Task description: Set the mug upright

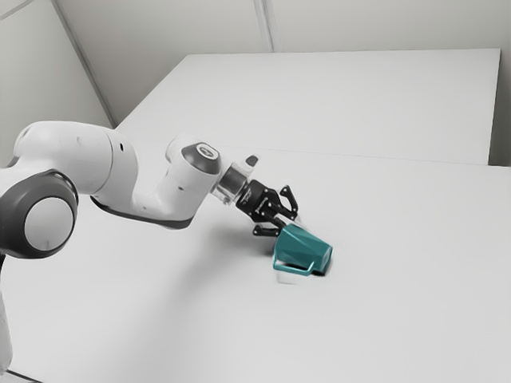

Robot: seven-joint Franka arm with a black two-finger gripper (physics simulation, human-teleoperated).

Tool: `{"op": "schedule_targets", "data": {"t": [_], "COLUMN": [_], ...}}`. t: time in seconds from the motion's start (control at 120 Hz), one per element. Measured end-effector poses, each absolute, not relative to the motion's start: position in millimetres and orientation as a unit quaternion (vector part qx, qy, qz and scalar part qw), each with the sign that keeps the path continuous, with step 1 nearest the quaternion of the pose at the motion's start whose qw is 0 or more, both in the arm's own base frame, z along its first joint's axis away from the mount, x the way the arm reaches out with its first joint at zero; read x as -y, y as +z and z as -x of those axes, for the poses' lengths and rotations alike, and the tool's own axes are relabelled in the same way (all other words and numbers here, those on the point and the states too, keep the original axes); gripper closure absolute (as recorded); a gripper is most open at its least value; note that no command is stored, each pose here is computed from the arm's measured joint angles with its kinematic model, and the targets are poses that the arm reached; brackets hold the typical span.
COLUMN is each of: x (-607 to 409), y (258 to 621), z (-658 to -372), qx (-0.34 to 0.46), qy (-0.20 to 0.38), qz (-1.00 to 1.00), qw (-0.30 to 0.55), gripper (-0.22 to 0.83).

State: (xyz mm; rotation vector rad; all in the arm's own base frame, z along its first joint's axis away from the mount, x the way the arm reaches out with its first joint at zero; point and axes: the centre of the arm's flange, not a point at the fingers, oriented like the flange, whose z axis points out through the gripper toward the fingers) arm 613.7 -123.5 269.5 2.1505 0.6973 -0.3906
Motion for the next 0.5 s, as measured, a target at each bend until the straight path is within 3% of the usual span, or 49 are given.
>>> {"op": "schedule_targets", "data": {"t": [0.3, 0.5], "x": [131, 132], "y": [288, 356], "z": [-622, -615], "qx": [-0.272, -0.208], "qy": [-0.137, -0.082], "qz": [-0.861, -0.910], "qw": [0.407, 0.349], "gripper": [0.76, 0.77]}}
